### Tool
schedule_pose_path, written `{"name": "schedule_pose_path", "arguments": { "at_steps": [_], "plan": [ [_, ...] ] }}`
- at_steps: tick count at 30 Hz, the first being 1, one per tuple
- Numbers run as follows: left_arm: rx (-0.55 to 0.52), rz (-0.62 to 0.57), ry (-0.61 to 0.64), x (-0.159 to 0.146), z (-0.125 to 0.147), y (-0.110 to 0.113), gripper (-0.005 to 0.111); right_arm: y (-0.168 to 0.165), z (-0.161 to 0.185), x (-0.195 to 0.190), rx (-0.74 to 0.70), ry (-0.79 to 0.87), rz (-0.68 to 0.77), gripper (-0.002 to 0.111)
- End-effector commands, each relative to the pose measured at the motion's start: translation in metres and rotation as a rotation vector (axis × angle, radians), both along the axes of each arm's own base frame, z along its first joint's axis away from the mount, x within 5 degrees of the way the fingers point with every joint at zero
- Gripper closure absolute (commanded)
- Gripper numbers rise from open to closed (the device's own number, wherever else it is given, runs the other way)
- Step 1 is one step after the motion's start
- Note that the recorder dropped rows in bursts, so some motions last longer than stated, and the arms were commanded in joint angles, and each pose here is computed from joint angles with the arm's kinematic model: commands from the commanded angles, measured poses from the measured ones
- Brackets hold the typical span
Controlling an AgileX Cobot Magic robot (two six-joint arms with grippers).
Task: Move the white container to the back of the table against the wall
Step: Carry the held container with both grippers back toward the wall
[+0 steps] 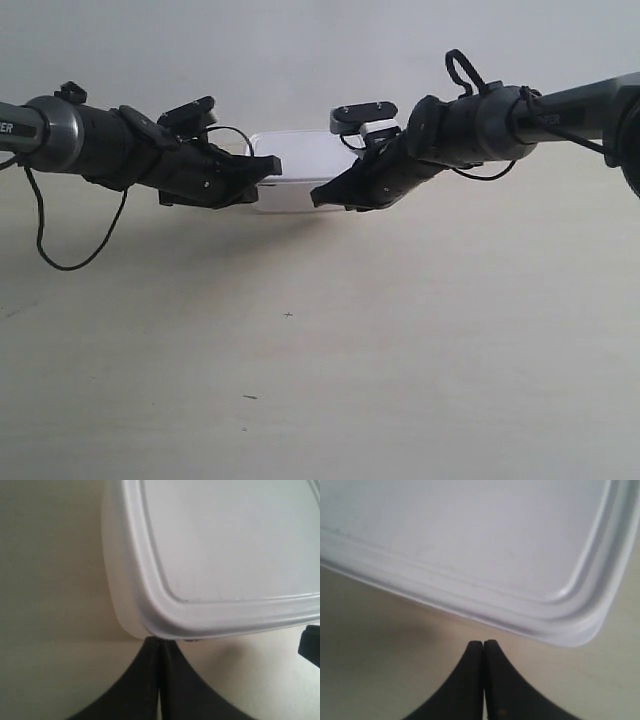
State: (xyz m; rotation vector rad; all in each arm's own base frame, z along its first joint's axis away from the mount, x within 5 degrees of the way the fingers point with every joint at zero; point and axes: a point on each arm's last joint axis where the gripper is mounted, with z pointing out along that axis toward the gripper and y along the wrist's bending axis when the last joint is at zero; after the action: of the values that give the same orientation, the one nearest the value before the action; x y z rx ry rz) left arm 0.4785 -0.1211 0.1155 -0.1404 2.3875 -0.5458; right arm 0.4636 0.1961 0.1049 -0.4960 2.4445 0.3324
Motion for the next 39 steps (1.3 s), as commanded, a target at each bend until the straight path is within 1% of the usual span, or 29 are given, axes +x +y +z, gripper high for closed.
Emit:
{"name": "schedule_pose_path", "arguments": {
  "at_steps": [1,11,15,20,25,27,30,32,36,39],
  "plan": [
    [0.001,-0.013,0.001,0.004,-0.004,0.0,0.107,-0.001,0.009,0.008,-0.002,-0.041,0.002,0.108],
    [0.033,0.004,-0.03,0.007,-0.005,0.002,0.107,0.004,0.003,0.018,-0.008,-0.04,0.024,0.108],
    [0.031,0.007,-0.024,0.011,-0.011,0.005,0.107,0.005,-0.001,0.021,-0.015,-0.043,0.03,0.108],
    [-0.004,-0.02,0.011,0.013,-0.014,0.005,0.107,0.005,-0.002,0.022,-0.019,-0.052,0.031,0.108],
    [-0.069,-0.115,0.099,0.003,-0.014,-0.003,0.107,0.004,-0.005,0.023,-0.022,-0.055,0.029,0.108],
    [-0.102,-0.111,0.111,0.002,-0.013,-0.007,0.107,0.004,-0.005,0.023,-0.024,-0.055,0.03,0.108],
    [-0.128,-0.104,0.089,0.005,-0.009,-0.01,0.107,0.004,-0.006,0.023,-0.032,-0.057,0.035,0.108],
    [-0.121,-0.099,0.059,0.009,-0.006,-0.009,0.107,0.004,-0.006,0.023,-0.034,-0.06,0.036,0.108],
    [-0.109,-0.036,-0.001,0.017,0.002,-0.005,0.107,0.004,-0.006,0.023,-0.034,-0.06,0.036,0.108],
    [-0.118,-0.055,-0.01,0.023,0.002,-0.008,0.107,0.004,-0.006,0.023,-0.037,-0.061,0.039,0.108]
  ]
}}
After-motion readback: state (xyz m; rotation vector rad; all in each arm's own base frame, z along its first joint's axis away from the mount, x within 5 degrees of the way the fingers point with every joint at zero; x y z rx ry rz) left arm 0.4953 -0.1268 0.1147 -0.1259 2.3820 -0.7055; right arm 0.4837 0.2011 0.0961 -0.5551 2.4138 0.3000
